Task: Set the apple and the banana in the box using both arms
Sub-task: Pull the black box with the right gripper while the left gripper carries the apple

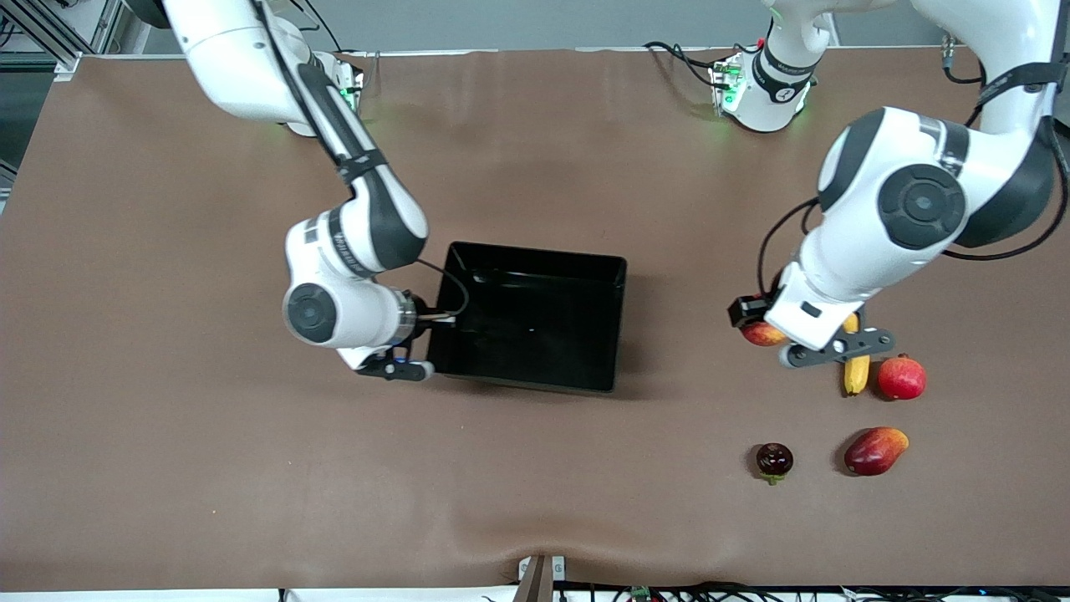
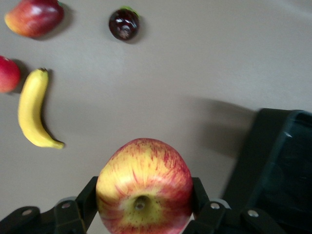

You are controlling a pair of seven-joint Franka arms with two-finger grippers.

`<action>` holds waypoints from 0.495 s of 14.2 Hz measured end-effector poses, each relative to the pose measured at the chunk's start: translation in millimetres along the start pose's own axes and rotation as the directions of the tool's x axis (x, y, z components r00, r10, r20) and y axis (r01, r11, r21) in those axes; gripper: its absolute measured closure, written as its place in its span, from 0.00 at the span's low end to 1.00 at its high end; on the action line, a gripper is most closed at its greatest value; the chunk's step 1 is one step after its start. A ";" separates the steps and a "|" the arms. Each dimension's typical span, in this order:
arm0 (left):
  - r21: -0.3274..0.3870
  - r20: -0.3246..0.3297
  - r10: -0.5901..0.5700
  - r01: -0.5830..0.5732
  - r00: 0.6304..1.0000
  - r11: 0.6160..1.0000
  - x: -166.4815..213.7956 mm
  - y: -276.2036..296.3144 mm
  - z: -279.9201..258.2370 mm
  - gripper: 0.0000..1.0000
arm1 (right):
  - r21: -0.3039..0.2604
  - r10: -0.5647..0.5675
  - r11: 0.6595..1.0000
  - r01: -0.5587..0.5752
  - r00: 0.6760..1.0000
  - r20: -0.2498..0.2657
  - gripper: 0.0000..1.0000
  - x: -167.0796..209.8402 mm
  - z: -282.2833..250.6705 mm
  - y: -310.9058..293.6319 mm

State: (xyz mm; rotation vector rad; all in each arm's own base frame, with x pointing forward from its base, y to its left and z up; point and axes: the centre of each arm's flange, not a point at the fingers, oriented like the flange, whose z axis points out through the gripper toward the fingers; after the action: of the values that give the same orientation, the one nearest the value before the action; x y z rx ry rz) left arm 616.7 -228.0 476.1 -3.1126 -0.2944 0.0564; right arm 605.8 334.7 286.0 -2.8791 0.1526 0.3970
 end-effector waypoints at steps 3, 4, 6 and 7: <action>-0.004 0.006 -0.042 0.042 0.999 0.999 -14.6 29.5 3.9 0.23 | -0.007 -0.033 0.999 0.033 0.999 -0.019 0.95 -11.0 21.6 -27.7; -0.005 0.011 -0.060 0.060 0.998 0.998 -18.4 39.3 7.2 0.23 | -0.014 -0.045 0.999 0.044 0.999 -0.019 0.95 -14.3 26.7 -34.8; -0.001 0.028 -0.089 0.090 0.996 0.996 -25.6 58.8 19.7 0.23 | -0.028 -0.065 0.998 0.065 0.998 -0.024 0.95 -19.1 35.7 -49.7; 0.002 0.039 -0.096 0.096 0.995 0.995 -28.2 66.9 27.6 0.23 | -0.033 -0.073 0.997 0.073 0.997 -0.025 0.95 -21.1 40.5 -56.7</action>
State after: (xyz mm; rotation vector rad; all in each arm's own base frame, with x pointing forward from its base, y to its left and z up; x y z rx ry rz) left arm 600.4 -298.7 448.3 -3.0946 -0.4443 0.1161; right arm 582.9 400.8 266.0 -2.9125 0.0457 0.3514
